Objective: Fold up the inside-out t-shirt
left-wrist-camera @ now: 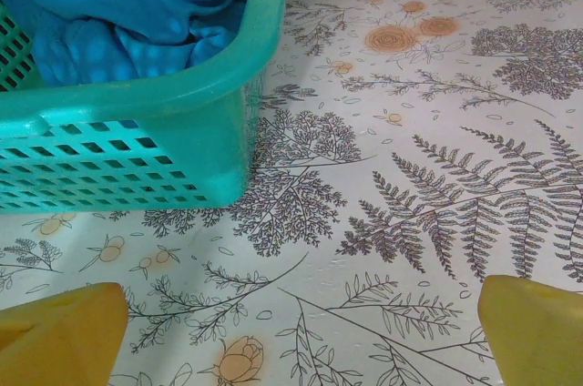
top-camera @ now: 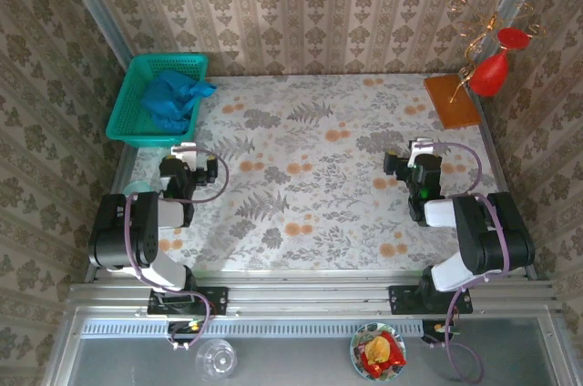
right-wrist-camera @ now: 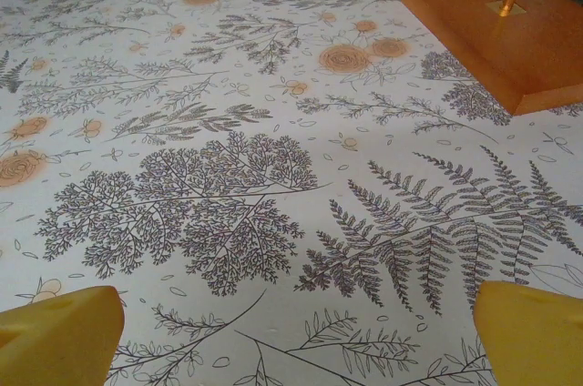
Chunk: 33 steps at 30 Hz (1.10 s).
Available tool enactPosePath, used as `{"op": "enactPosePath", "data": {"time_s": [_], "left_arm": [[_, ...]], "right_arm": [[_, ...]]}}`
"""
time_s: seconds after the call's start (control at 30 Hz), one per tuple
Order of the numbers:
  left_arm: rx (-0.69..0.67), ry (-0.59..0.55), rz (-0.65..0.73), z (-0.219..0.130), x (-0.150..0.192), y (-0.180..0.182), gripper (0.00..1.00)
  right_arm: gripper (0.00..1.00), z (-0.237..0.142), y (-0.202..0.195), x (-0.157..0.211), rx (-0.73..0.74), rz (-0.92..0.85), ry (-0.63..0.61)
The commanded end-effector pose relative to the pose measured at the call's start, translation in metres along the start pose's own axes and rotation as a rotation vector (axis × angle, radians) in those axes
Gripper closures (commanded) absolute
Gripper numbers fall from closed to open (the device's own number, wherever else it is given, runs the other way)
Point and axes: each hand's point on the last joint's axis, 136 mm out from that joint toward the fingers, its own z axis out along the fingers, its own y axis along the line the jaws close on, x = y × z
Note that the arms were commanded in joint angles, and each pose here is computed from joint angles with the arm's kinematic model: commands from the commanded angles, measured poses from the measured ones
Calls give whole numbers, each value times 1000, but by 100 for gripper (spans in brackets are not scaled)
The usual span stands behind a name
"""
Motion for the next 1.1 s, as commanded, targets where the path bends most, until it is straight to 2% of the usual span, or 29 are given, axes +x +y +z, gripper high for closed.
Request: {"op": "enactPosePath", "data": {"time_s": [0.0,1.07], "left_arm": [[2,-37,12,3,-14,-1,0],[-21,-33,-1,3,-14,4,0]], "right_arm": [[0,3,0,-16,15,-12,-51],[0,3,0,-16,16,-11,-50]]}}
